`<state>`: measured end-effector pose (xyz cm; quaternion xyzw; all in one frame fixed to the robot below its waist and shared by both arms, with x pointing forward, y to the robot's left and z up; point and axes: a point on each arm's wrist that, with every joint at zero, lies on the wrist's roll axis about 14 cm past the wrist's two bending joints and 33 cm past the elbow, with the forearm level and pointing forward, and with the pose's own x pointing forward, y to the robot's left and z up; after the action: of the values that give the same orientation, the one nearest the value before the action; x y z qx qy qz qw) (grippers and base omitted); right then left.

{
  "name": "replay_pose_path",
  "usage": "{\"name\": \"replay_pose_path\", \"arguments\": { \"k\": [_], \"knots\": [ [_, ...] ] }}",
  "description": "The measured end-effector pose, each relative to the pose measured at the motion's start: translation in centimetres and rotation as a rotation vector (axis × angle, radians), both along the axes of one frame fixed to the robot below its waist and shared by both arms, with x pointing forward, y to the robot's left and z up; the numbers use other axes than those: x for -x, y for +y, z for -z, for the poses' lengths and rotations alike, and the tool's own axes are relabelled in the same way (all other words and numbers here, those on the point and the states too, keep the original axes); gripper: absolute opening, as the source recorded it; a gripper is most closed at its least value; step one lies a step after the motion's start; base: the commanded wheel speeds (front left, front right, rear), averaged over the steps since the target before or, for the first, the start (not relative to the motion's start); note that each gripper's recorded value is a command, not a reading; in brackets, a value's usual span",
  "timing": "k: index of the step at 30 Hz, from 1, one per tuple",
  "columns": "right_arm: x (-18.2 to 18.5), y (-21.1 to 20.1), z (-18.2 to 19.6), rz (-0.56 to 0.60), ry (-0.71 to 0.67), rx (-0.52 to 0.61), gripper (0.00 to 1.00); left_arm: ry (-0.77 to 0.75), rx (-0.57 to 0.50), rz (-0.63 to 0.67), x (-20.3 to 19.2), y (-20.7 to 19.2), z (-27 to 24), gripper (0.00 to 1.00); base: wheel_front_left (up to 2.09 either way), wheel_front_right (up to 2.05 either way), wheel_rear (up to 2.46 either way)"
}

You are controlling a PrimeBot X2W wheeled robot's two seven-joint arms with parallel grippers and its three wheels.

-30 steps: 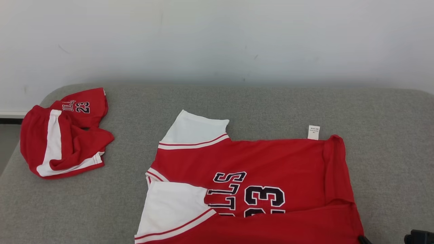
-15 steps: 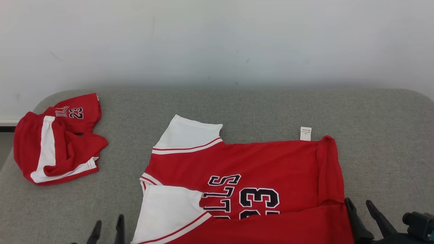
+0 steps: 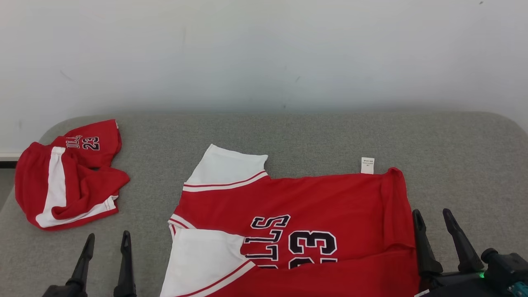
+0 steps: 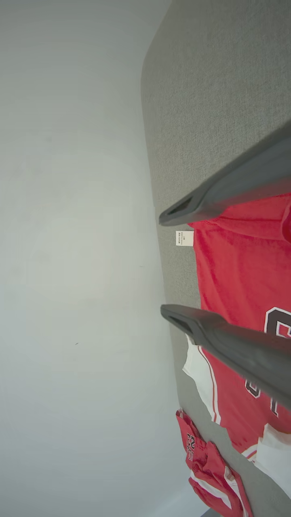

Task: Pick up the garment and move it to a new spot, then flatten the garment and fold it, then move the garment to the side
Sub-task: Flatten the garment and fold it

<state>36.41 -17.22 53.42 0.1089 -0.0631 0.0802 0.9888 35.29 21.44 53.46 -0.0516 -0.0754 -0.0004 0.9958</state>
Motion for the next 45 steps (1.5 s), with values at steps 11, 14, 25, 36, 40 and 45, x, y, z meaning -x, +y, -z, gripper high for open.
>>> {"name": "replay_pose_path", "arguments": {
  "k": [11,14,25,36,40,45],
  "knots": [
    [1.4,-1.9,1.7,0.081,0.025,0.009,1.00,0.018,-0.022,0.066,1.4,-0.8,0.8,1.00,0.00,0.00,0.00],
    [1.7,-2.2,2.1,0.090,0.036,0.009,1.00,0.032,-0.021,0.072,1.7,-0.7,1.3,1.00,0.00,0.00,0.00],
    [1.8,-1.6,3.5,0.069,0.080,0.008,1.00,0.065,-0.002,0.078,2.3,-0.5,2.4,1.00,0.00,0.00,0.00],
    [-2.5,-2.6,3.3,0.038,0.166,0.060,1.00,0.063,-0.010,0.178,-3.8,-1.5,0.1,1.00,0.00,0.00,0.00],
    [-5.9,-2.9,2.7,0.038,0.205,0.065,1.00,0.082,-0.053,0.259,-7.8,-2.7,-1.5,1.00,0.00,0.00,0.00],
    [-10.1,-3.3,3.1,0.038,0.284,0.105,1.00,0.141,-0.050,0.339,-13.0,-4.6,-2.4,1.00,0.00,0.00,0.00]
  ]
}}
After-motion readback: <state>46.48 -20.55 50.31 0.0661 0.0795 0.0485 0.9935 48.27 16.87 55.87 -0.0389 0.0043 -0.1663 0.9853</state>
